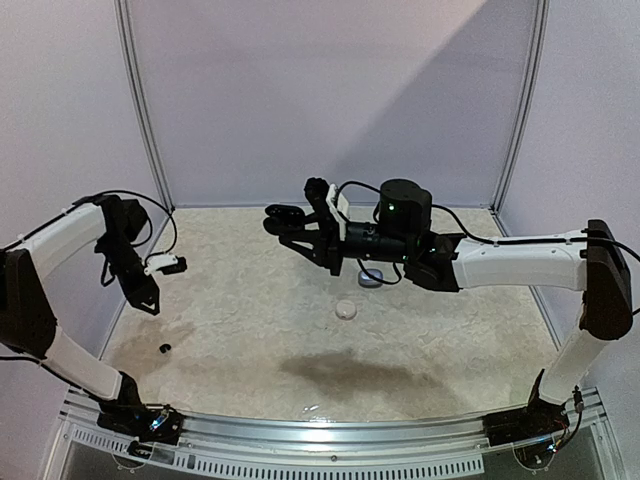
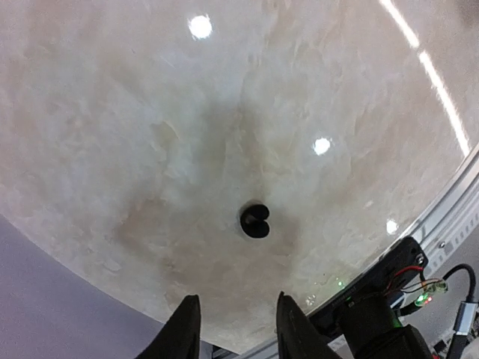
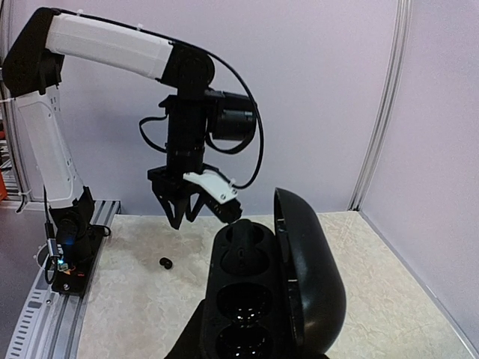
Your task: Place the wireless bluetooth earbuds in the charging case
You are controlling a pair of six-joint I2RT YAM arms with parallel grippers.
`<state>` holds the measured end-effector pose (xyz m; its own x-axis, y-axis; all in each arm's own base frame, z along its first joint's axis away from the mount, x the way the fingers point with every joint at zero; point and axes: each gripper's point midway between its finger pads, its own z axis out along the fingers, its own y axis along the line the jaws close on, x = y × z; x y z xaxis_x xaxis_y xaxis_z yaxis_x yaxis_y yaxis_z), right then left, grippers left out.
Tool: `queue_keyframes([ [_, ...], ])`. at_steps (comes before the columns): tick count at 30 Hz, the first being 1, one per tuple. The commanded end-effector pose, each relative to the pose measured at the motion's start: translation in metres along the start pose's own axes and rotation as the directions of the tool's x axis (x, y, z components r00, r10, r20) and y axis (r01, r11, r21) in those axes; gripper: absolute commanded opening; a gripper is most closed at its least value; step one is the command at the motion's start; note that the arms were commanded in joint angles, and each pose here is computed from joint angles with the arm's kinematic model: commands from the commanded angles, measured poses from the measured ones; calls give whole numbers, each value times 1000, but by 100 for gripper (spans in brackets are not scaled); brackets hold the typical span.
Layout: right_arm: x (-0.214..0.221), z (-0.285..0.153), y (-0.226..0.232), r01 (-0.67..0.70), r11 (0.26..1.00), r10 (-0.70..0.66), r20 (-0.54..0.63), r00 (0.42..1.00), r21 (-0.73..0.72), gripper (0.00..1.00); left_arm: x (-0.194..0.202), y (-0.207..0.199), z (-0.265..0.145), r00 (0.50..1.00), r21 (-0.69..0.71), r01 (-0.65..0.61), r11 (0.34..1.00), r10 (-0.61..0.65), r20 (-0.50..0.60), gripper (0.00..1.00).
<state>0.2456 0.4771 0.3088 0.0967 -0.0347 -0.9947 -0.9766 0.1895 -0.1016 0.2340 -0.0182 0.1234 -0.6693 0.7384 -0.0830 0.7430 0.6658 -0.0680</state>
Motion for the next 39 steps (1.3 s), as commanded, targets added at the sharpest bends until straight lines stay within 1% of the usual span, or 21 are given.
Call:
queue_keyframes([
  [1, -2, -3, -1, -19, 1000, 19, 11, 1000, 1, 9, 21, 15, 37, 989, -48, 57, 997, -63, -134, 32],
  [4, -2, -4, -1, -24, 1000, 24, 3, 1000, 2, 9, 23, 19, 53, 985, -50, 76, 996, -83, -149, 31],
  [11, -4, -4, -2, -21, 1000, 21, 6, 1000, 5, 9, 29, 13, 89, 976, 2, 120, 993, -118, -185, 39],
  [14, -3, -5, -2, -25, 1000, 25, 0, 1000, 7, 9, 36, 9, 99, 971, 17, 122, 992, -115, -211, 38],
  [15, -3, -5, -2, -25, 1000, 25, 0, 1000, 7, 9, 37, 8, 102, 970, 21, 119, 993, -112, -216, 36],
  [23, -1, -5, -2, -37, 999, 37, -5, 999, 9, 9, 40, 3, 112, 968, 48, 126, 991, -112, -227, 32],
  [26, 0, -5, -2, -41, 999, 41, -7, 999, 11, 9, 40, -6, 115, 968, 82, 131, 988, -110, -225, 31],
  [30, -1, -5, -3, -40, 999, 40, -5, 999, 13, 9, 50, -14, 119, 964, 95, 116, 989, -89, -251, 28],
  [39, 1, -4, -3, -46, 999, 46, -10, 999, 13, 9, 46, -34, 103, 974, 145, 94, 985, -60, -219, 29],
])
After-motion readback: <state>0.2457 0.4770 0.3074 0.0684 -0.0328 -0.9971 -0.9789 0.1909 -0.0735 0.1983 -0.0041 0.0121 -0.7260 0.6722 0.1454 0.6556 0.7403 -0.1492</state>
